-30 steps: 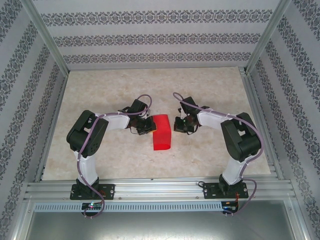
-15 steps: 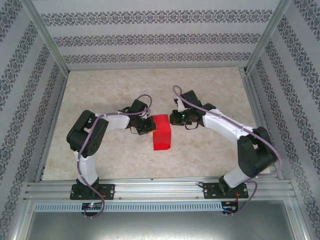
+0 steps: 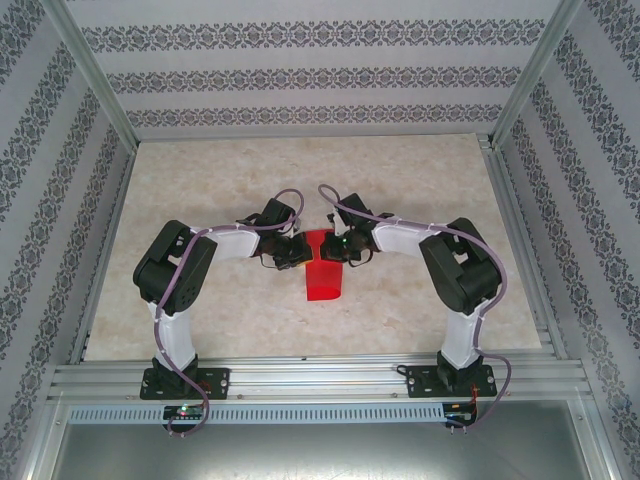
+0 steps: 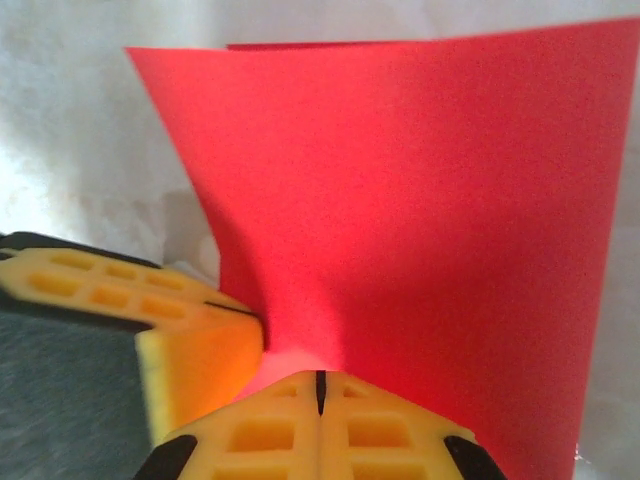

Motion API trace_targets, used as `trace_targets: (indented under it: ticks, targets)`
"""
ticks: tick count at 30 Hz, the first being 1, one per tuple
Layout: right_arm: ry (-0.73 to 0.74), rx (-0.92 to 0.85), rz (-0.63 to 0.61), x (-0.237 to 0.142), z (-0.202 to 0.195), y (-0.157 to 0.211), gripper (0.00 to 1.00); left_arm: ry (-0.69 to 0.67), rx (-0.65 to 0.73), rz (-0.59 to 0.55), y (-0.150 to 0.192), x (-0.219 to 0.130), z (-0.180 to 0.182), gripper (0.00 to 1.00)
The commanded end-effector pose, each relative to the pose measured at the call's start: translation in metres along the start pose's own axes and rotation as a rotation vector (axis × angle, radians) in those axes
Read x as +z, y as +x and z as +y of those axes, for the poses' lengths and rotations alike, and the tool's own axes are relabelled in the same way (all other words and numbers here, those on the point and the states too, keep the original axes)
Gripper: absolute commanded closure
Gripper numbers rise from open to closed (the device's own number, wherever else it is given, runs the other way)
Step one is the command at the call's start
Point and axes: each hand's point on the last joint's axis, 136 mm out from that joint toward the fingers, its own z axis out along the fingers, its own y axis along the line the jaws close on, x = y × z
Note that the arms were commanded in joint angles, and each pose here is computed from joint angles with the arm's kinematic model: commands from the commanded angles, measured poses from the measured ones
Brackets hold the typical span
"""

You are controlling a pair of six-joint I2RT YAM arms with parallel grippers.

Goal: Fold a paper plane with a square sheet of paper (pick it up from the middle)
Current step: Fold the square sheet of paper in half at the center of the table.

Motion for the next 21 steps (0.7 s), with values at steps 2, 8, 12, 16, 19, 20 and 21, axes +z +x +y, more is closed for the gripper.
trace_targets:
  ticks: [2,8,12,16,19,20,21]
  targets:
    - [-0.023,0.042,-0.026,0.003,-0.019,-0.008,1.0,-0.446,-0.138,0.155,0.065,0.017,0.127,1.0]
    - [-0.001,0.112,-0.043,-0.006,-0.07,0.003,1.0,-0.465,-0.142,0.162,0.07,0.015,0.133,1.0]
    - [-0.001,0.151,-0.095,-0.031,-0.088,-0.004,1.0,-0.467,-0.141,0.165,0.072,0.015,0.135,1.0]
    - [-0.044,0.111,-0.179,-0.06,-0.06,-0.021,1.0,-0.466,-0.14,0.164,0.072,0.014,0.134,1.0]
    - [-0.097,0.062,-0.183,-0.059,-0.029,-0.025,1.0,-0.465,-0.138,0.163,0.071,0.014,0.133,1.0]
    - [-0.105,0.047,-0.174,-0.055,-0.02,-0.025,1.0,-0.465,-0.137,0.164,0.071,0.014,0.133,1.0]
    - [-0.117,0.027,-0.157,-0.048,-0.01,-0.024,1.0,-0.467,-0.136,0.164,0.071,0.013,0.133,1.0]
